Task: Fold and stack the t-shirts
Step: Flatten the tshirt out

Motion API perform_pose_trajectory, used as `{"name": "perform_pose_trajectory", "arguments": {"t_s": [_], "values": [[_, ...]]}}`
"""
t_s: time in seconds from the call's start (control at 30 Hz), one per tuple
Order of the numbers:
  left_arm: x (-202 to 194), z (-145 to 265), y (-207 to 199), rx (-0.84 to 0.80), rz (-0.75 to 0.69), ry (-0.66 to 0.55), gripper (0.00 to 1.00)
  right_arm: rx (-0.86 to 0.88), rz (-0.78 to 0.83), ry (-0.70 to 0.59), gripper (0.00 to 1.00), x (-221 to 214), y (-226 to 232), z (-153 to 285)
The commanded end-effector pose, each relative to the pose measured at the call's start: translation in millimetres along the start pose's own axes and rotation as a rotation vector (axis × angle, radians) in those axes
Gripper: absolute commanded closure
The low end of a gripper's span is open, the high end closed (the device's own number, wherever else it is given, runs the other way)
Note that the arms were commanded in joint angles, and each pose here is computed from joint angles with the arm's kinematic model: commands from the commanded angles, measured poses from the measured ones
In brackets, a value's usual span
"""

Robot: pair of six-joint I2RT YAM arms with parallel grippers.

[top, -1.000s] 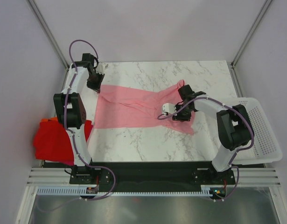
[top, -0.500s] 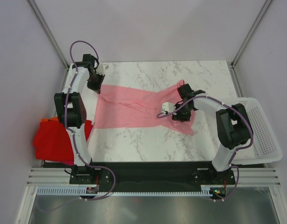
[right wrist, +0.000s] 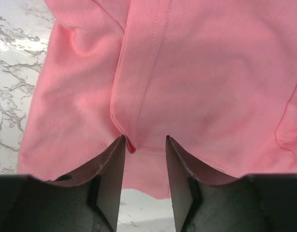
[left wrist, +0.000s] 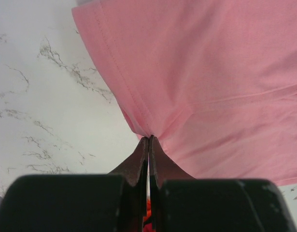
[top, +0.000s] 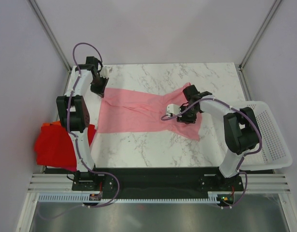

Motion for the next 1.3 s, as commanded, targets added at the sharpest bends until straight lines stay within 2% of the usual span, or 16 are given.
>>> {"name": "perform_pose_trajectory", "arguments": {"t_s": [0.0, 0.07, 0.1, 0.13, 0.17, 0.2, 0.33, 0.47, 0.7, 0.8, 0.9, 1.07, 1.27], "values": [[6, 1, 4, 0.008, -0.024, -0.022, 0.98, 0.014, -0.004, -0.032, 0.57, 11, -4, -1], [5, 1, 4, 0.009, -0.026, -0.021, 0.98, 0.02, -0.008, -0.033, 0.65, 11, -3, -2], [5, 1, 4, 0.009, -0.024, -0.02, 0.98, 0.02, -0.011, -0.036, 0.76, 12, -5, -2], [5, 1, 4, 0.01, -0.024, -0.019, 0.98, 0.021, -0.027, -0.041, 0.83, 13, -5, -2], [5, 1, 4, 0.01, -0.025, -0.019, 0.98, 0.017, -0.037, -0.053, 0.97, 16, -8, 0], [4, 2, 4, 0.009, -0.025, -0.018, 0.98, 0.011, -0.047, -0.055, 1.0, 17, -9, 2], [7, 12, 4, 0.014, -0.03, -0.037, 0.98, -0.108, -0.155, -0.109, 1.0, 21, -35, 25], [18, 36, 2, 0.023, -0.043, -0.101, 0.98, -0.295, -0.392, -0.238, 1.0, 30, -82, 85], [40, 87, 3, 0.068, -0.059, -0.219, 0.98, -0.596, -0.483, -0.35, 1.0, 36, -117, 182], [45, 123, 3, 0.111, -0.069, -0.29, 0.98, -0.79, -0.577, -0.392, 1.0, 28, -132, 230], [46, 160, 7, 0.15, -0.078, -0.36, 0.98, -0.955, -0.598, -0.434, 1.0, 26, -139, 284], [48, 218, -6, 0.165, -0.112, -0.501, 0.98, -1.19, -0.58, -0.572, 1.0, 40, -128, 379], [39, 275, -24, 0.19, -0.136, -0.634, 0.98, -1.338, -0.521, -0.683, 1.0, 54, -77, 449]]}}
Point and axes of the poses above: each gripper's point midway between its finger pads, its own z axis back along the fingers, its own y axis along the line the jaws close on, x = y × z, the point moved 6 cm from there along z, back along the fingers, and after that the axes turned 3 degrees about -z, right-handed, at the moved point
